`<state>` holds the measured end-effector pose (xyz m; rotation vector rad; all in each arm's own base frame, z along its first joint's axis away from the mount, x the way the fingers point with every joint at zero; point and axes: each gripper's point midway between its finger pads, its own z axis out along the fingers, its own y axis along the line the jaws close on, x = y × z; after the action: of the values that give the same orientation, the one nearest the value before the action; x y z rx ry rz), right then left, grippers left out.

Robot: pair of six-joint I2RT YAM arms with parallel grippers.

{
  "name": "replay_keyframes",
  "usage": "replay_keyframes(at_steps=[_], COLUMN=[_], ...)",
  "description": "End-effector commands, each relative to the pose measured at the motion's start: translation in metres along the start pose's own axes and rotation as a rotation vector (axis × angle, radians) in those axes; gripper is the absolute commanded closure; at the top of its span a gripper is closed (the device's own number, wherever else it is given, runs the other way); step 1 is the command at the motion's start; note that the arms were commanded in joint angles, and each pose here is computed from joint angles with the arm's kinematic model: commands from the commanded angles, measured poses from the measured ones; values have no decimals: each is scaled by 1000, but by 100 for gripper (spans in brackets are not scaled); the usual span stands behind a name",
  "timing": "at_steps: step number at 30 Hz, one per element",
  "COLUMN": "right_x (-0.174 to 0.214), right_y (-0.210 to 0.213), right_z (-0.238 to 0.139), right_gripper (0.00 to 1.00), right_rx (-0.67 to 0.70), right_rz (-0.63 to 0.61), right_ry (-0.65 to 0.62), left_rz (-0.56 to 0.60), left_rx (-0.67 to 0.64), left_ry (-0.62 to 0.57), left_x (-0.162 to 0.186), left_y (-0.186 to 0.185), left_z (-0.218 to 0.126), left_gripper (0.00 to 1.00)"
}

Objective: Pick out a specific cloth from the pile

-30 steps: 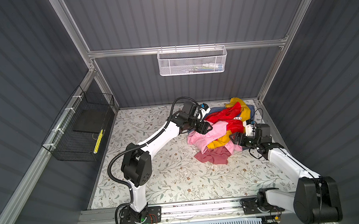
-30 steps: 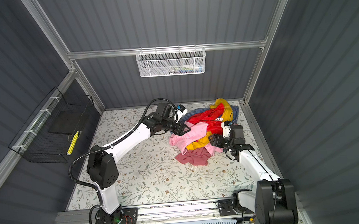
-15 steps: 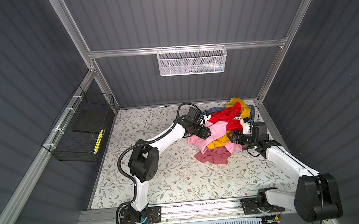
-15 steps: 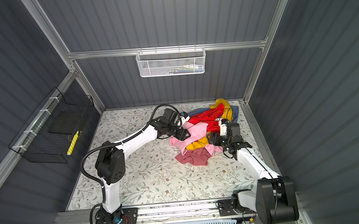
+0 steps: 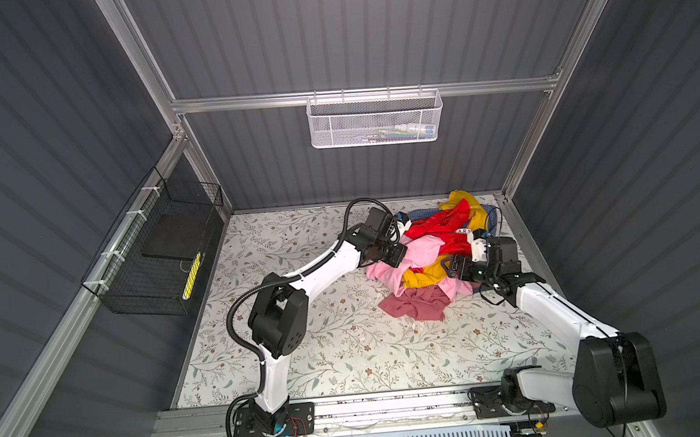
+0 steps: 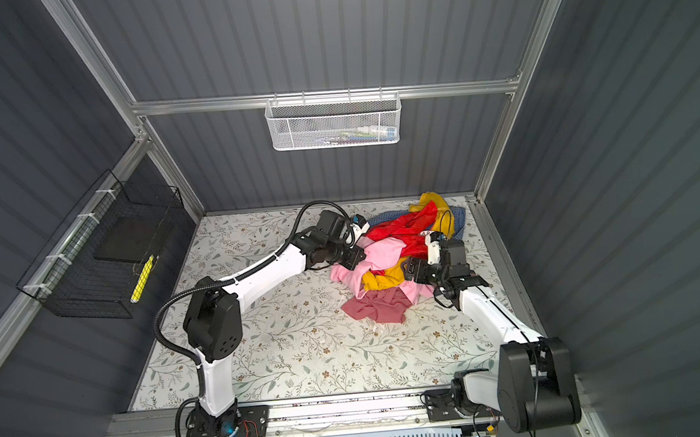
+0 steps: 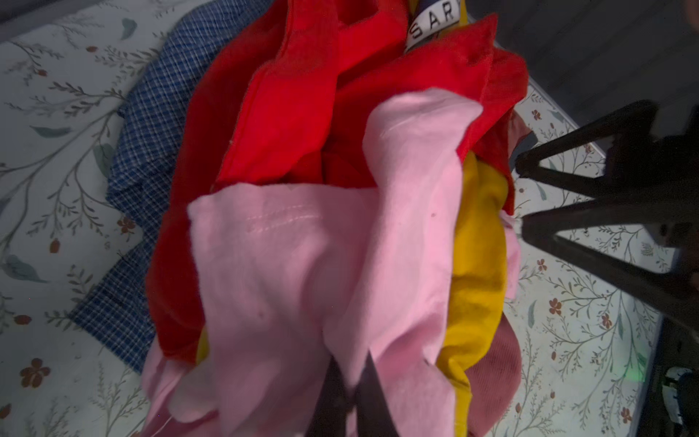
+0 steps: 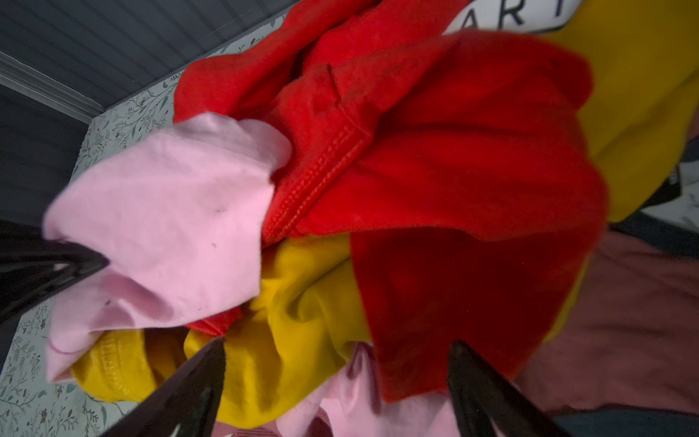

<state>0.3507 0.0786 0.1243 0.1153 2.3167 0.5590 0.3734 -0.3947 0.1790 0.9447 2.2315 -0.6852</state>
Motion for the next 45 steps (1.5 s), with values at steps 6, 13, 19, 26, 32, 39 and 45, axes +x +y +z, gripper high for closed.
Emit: replay_keyframes(at_steps=[6, 13, 19, 26, 32, 39, 45], right_x=[-10, -11, -1, -5, -6, -13, -17], right_y=[2, 22, 13, 11, 6, 3, 3], right_z=[15, 33, 50, 52, 44, 34, 24], right_gripper=[13, 29, 51, 79, 87, 95, 94], right_rx=[-6, -91, -56, -41, -9, 23, 35], right_rz=[14, 23, 65, 92, 97, 98, 78], right_ry=[19, 70, 129, 126, 126, 87, 70], left_rz=[45, 27, 5, -28, -91, -102, -115], left_rx=[-39, 3, 4, -10, -32, -78, -82], left_ry=[-180, -181, -212, -212, -193, -198, -163], left_x=[-52, -54, -53, -38, -12, -1, 6], left_y=[-13, -20, -18, -6, 18, 31, 38], left_z=[-65, -66, -68, -61, -52, -61, -55], left_gripper=[100, 97, 84, 76, 100, 100, 83])
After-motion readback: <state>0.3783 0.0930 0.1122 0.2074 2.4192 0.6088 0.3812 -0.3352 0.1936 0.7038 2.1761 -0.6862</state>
